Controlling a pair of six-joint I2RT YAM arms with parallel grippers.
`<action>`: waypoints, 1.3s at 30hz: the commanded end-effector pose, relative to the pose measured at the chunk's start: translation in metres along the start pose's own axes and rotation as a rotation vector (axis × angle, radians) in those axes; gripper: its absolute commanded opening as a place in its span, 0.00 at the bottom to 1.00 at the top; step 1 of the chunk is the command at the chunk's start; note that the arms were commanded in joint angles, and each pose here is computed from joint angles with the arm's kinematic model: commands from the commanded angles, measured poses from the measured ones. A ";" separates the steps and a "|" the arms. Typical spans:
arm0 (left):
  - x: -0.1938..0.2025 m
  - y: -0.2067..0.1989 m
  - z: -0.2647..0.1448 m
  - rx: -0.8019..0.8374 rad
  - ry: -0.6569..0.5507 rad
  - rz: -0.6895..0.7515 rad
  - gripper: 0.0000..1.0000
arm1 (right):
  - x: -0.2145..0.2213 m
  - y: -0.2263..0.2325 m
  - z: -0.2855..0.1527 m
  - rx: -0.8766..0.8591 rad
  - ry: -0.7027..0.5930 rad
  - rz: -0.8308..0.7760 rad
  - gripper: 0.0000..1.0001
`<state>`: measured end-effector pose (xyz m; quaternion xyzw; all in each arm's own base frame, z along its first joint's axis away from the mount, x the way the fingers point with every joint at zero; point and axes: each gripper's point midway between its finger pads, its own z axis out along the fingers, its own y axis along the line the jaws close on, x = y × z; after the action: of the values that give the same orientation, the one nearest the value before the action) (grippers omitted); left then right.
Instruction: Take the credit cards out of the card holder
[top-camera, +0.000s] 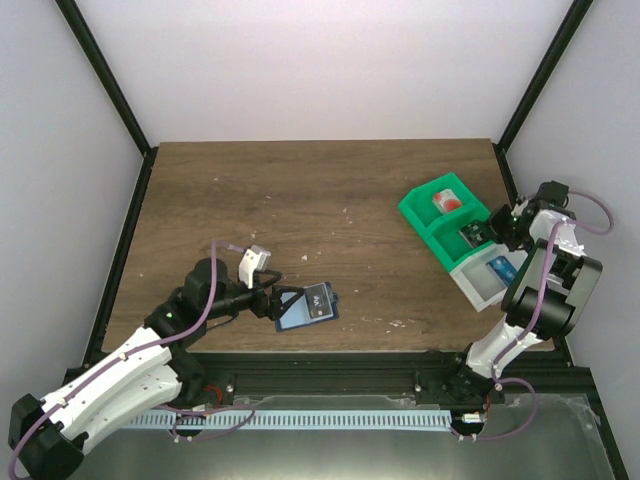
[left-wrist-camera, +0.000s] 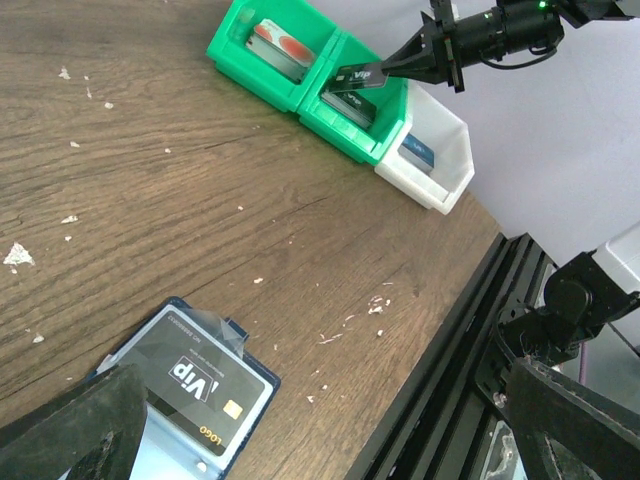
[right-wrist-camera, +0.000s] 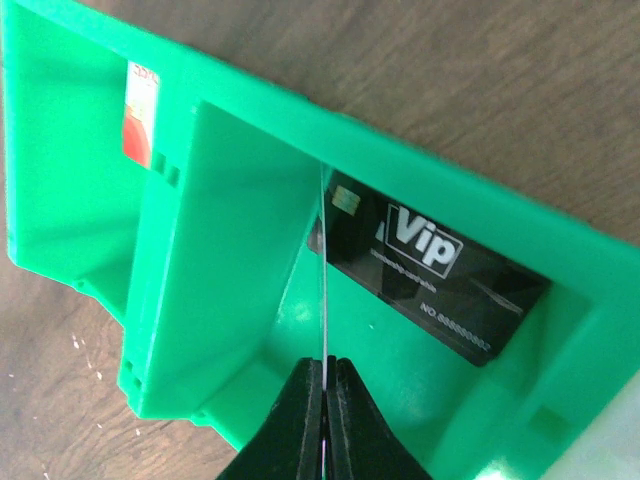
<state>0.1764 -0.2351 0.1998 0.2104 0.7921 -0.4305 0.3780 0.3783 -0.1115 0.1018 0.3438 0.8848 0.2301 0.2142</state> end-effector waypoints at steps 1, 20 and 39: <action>-0.005 -0.003 0.000 0.010 -0.020 0.017 1.00 | -0.013 0.010 0.000 -0.091 -0.021 -0.030 0.01; -0.006 0.000 0.001 -0.005 -0.023 0.008 1.00 | -0.033 -0.015 0.000 0.036 -0.095 0.033 0.13; -0.006 0.011 0.004 -0.054 -0.017 -0.015 1.00 | -0.033 0.046 -0.022 -0.069 -0.174 -0.025 0.01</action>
<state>0.1870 -0.2317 0.1893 0.1916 0.8084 -0.4074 0.3792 0.3961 -0.1148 0.1316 0.3635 0.8651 0.2151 0.2705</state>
